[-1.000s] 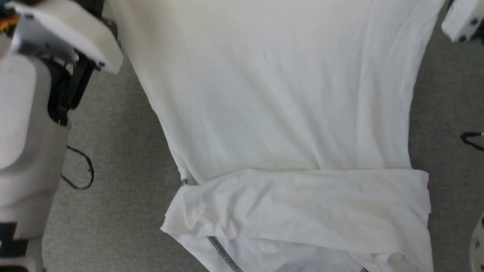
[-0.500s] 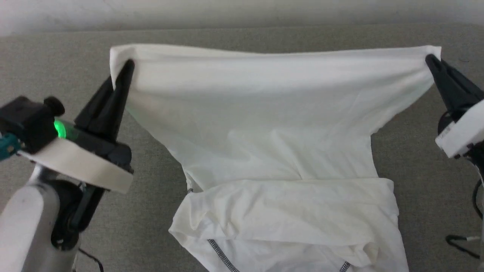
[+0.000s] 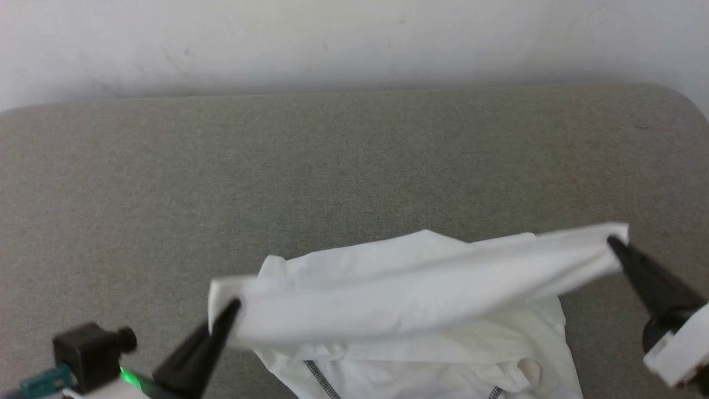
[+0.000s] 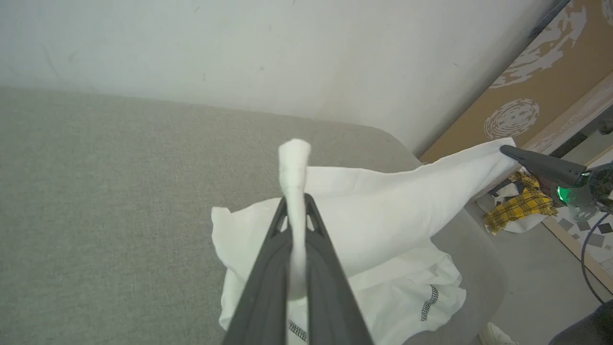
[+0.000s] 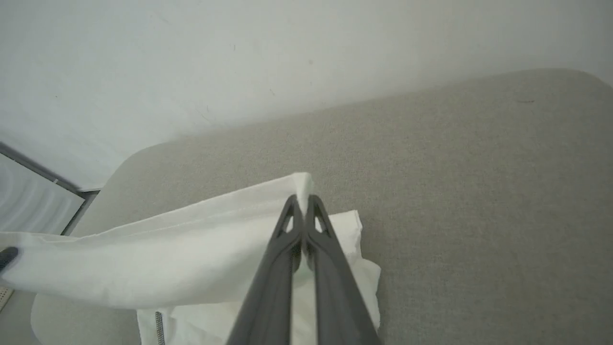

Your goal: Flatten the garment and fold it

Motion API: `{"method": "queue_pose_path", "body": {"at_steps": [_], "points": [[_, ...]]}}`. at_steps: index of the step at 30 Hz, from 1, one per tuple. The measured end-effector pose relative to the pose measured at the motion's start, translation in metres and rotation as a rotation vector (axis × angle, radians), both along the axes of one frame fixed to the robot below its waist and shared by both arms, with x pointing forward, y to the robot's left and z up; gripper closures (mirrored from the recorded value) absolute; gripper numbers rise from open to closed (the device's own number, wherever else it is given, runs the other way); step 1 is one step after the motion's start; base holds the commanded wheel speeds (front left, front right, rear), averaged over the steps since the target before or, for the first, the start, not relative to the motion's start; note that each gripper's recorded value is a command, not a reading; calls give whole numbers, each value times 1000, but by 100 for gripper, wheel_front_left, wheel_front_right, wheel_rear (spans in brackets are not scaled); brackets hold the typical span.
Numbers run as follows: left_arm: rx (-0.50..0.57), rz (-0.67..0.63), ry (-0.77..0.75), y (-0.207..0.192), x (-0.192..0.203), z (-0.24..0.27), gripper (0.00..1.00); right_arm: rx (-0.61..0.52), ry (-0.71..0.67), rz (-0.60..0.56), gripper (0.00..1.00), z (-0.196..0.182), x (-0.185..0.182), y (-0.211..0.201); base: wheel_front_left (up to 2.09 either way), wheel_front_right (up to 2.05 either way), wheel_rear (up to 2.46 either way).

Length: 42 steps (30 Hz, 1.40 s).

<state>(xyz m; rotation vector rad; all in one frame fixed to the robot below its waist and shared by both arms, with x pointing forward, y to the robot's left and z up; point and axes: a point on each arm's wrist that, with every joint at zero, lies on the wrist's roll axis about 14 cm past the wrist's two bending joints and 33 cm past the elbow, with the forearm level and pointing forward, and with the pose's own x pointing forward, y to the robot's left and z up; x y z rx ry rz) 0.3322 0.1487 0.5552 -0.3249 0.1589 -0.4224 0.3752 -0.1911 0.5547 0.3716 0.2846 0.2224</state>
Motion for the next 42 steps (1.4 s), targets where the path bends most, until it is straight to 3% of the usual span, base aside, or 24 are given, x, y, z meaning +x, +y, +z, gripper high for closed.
{"method": "queue_pose_path", "body": {"at_steps": [8, 16, 20, 21, 22, 23, 24, 25, 33, 37, 42], "points": [[-56, -86, 314, -22, -58, -61, 100, 24, 237, 86, 100, -53, -49, 11, 0, 0, 0], [-77, -129, 486, -42, -89, -108, 100, -33, 422, 116, 100, -98, -82, 7, 0, 0, 0], [-35, -124, 540, -38, -93, -130, 100, -70, 467, 116, 100, -113, -90, 4, 0, 0, 0], [-23, -117, 538, -36, -91, -133, 100, -72, 472, 118, 95, -116, -91, 5, 0, 0, 0], [-14, -110, 536, -34, -89, -135, 66, -68, 474, 115, 74, -118, -91, 5, 0, 0, 0], [-11, -103, 534, -33, -87, -137, 4, -62, 475, 111, 55, -120, -92, 6, 0, 0, 0], [-9, -98, 529, -32, -85, -138, 0, -59, 478, 109, 9, -122, -93, 6, 0, 0, 0], [-10, -94, 523, -32, -83, -138, 0, -53, 477, 108, 0, -123, -93, 7, 0, 0, 0], [-124, -32, 431, -30, -65, -107, 0, 23, 399, 72, 0, -101, -85, 4, 0, 0, 0], [-149, 93, 235, -5, -41, -66, 0, -9, 304, -25, 0, -81, -75, -24, 0, 0, 0], [-40, 341, -72, 42, -19, -23, 0, -66, 228, -165, 0, -77, -61, -48, 0, 0, 0]]}}
